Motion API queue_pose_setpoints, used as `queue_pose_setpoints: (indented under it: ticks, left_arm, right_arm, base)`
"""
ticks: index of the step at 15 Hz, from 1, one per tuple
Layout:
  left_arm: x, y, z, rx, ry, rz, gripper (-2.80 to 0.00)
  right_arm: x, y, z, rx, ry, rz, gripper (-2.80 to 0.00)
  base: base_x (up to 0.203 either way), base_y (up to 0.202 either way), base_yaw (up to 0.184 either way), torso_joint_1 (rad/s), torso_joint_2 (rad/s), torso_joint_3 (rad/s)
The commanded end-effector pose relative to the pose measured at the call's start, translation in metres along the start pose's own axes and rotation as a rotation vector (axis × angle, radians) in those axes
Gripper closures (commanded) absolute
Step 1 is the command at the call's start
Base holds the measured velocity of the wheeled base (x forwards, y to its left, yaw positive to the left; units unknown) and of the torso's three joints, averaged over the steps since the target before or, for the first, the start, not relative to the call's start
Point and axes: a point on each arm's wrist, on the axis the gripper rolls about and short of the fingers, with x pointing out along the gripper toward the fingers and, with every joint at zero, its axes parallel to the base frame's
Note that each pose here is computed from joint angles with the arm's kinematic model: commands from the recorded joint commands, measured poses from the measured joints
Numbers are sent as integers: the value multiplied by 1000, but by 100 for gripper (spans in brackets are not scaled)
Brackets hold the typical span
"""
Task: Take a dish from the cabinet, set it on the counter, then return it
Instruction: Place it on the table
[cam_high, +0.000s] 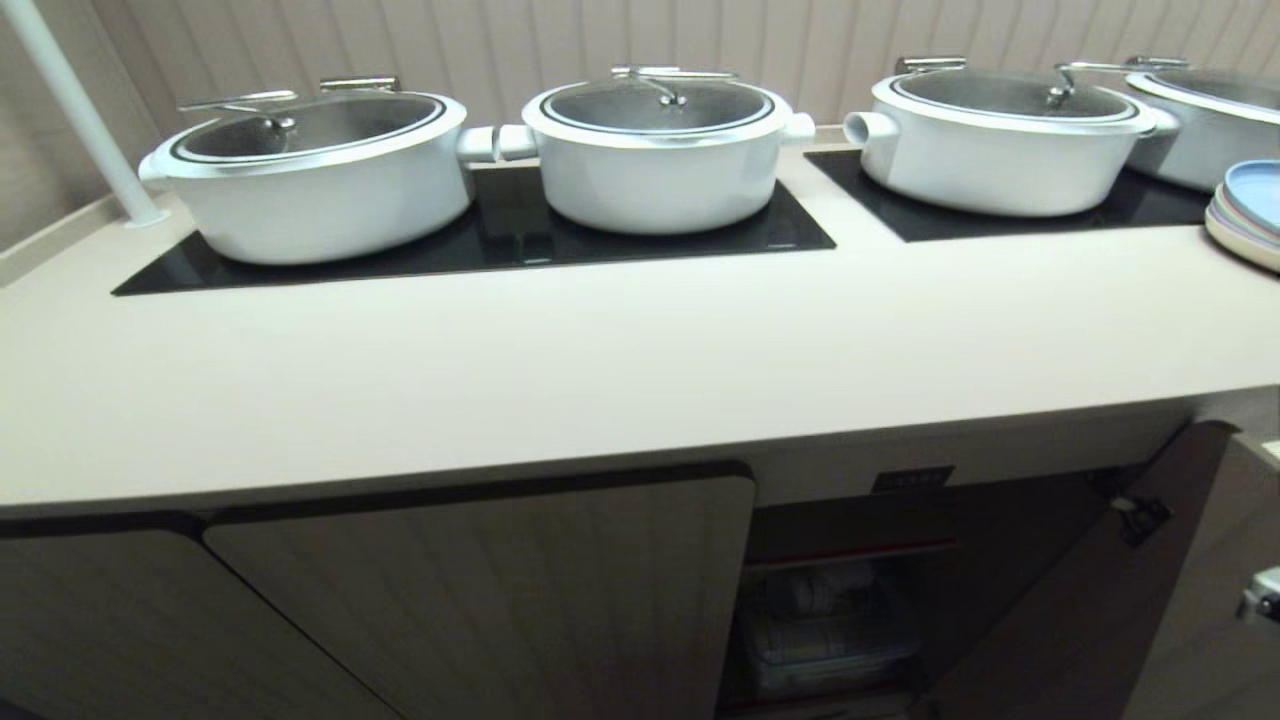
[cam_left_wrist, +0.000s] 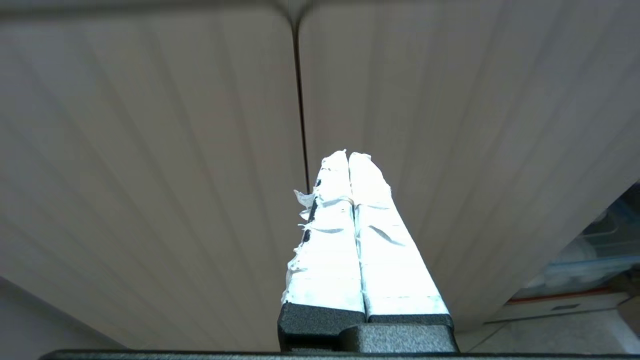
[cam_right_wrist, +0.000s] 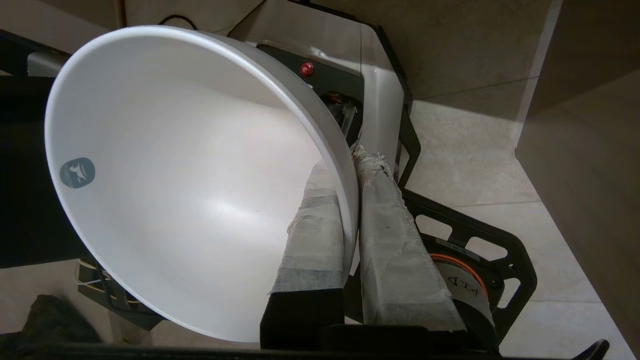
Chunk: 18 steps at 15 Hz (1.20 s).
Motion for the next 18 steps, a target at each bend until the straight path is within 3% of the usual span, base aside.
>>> queue_pose_setpoints:
  ticks: [1,11,18]
  left_arm:
    - [0,0,0,0,0,0,0]
    - [0,0,0,0,0,0,0]
    - [0,0,0,0,-1,0,0]
  right_arm:
    - [-1,0,-1,0,1,1,0]
    - [-1,0,0,-2,-1,2,0]
    - [-1,1,2,-7,-3,5,0]
  base:
    - [0,0,0,237,-535,-295]
    - [0,0,0,257,-573,-311]
    - [0,0,0,189,-385,-204]
